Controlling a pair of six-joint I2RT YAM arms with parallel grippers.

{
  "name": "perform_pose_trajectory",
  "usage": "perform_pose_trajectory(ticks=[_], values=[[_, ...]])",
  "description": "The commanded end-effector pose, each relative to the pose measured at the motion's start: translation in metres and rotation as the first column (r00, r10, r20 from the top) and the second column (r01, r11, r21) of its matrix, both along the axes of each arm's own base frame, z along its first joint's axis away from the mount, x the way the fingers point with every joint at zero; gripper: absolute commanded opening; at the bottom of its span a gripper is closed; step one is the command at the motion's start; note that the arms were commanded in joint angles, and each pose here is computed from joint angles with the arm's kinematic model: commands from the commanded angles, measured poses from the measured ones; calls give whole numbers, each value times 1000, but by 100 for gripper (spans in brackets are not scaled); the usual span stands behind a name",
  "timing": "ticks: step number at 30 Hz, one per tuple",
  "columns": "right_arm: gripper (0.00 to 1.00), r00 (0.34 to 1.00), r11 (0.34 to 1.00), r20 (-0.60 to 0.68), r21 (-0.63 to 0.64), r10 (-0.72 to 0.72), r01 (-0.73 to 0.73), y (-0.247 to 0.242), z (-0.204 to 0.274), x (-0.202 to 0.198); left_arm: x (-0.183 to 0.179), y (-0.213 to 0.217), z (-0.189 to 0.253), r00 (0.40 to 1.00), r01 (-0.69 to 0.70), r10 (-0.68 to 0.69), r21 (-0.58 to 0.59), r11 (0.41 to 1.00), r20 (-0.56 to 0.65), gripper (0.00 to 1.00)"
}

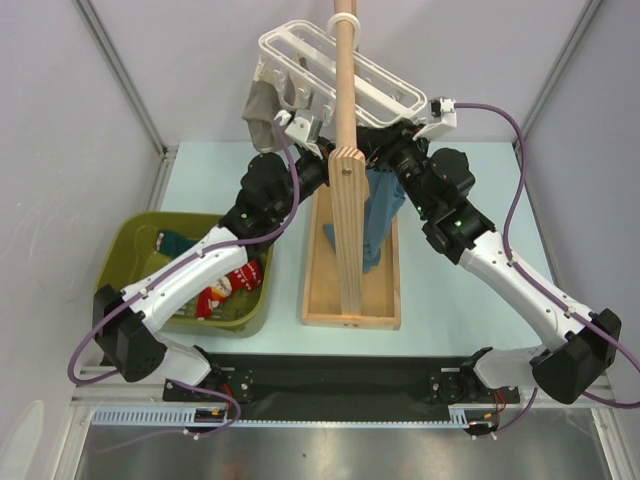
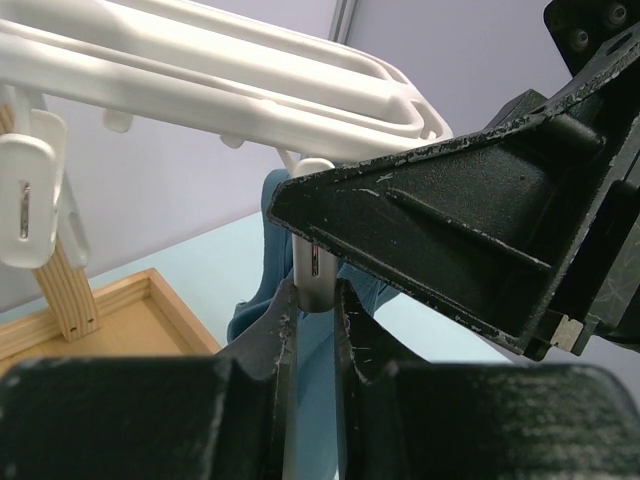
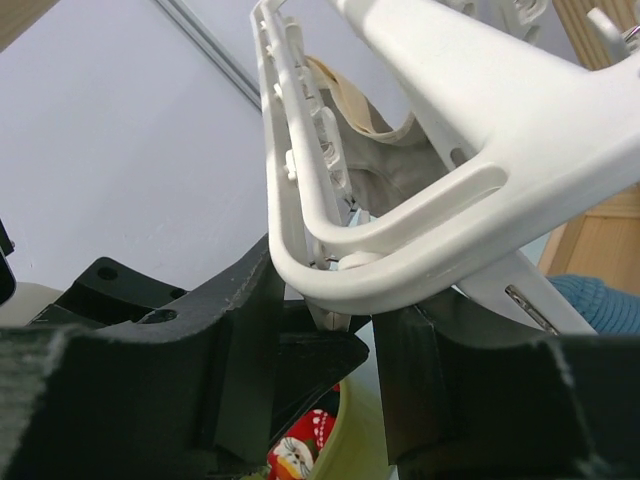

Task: Clip the socks to the hanger
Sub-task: Open the clamp at the hanger.

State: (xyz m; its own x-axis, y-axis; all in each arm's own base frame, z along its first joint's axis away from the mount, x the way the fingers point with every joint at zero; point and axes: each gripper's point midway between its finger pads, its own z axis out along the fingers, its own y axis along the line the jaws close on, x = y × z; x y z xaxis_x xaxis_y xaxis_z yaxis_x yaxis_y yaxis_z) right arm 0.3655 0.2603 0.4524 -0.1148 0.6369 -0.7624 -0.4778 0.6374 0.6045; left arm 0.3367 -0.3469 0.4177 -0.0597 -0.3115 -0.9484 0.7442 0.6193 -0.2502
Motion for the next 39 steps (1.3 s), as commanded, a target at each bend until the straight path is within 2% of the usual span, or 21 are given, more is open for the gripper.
perform_pose_trajectory(ticks=[1,6,8,9,10,11,13,15,16,17,18,21,25,27,28,32,35,39], values=[[41,995,998,92,52,-35,31,-10,40,-2,-17,-7,15,998,68,-68,-8,998,10,0],[39,995,999,100,47,-28,24,-8,41,-3,-15,-6,15,998,57,-57,-10,998,1,0],[37,994,999,101,45,-29,24,-8,41,-2,-15,-6,14,998,57,-57,-9,998,0,7],[35,995,999,101,46,-27,22,-8,41,-3,-14,-6,13,999,50,-50,-9,999,-2,13],[33,995,999,101,43,-27,23,-9,40,-2,-14,-5,13,999,46,-46,-13,999,-4,30],[32,994,999,102,45,-27,22,-10,41,-2,-16,-1,17,999,40,-40,-23,999,4,41],[30,995,999,98,46,-29,24,-11,40,0,-13,8,13,1000,-8,8,-30,1000,-3,53],[20,995,998,93,53,-32,27,-13,40,3,-13,20,8,998,-53,52,-31,998,-22,61],[15,996,998,87,56,-30,25,-13,39,4,-9,31,6,994,-108,106,-35,994,-35,76],[5,996,998,80,54,-32,27,-15,37,7,-13,41,10,992,-124,122,-53,991,-35,77],[0,996,998,77,54,-34,30,-15,36,8,-11,50,-3,988,-145,142,-42,989,-54,78],[0,997,998,58,54,-41,38,-19,31,12,-17,74,-12,978,-195,190,-47,980,-86,77],[0,999,998,42,51,-34,32,-19,27,12,-20,118,-20,947,-293,285,-31,956,-148,68],[0,999,999,26,49,-22,21,-18,23,12,-20,137,-29,925,-332,322,-15,943,-202,68],[0,1000,999,15,51,-19,18,-17,21,11,-27,143,-21,932,-320,307,-37,947,-190,68],[0,998,996,-60,93,-7,12,-24,17,14,-47,123,-4,987,-144,141,-42,989,-73,73],[0,994,990,-112,136,-19,34,-29,16,14,-38,111,-4,991,-115,112,-35,993,-79,74],[0,982,983,-188,176,-20,54,-30,15,17,-32,98,6,994,-75,67,-100,992,-82,73]])
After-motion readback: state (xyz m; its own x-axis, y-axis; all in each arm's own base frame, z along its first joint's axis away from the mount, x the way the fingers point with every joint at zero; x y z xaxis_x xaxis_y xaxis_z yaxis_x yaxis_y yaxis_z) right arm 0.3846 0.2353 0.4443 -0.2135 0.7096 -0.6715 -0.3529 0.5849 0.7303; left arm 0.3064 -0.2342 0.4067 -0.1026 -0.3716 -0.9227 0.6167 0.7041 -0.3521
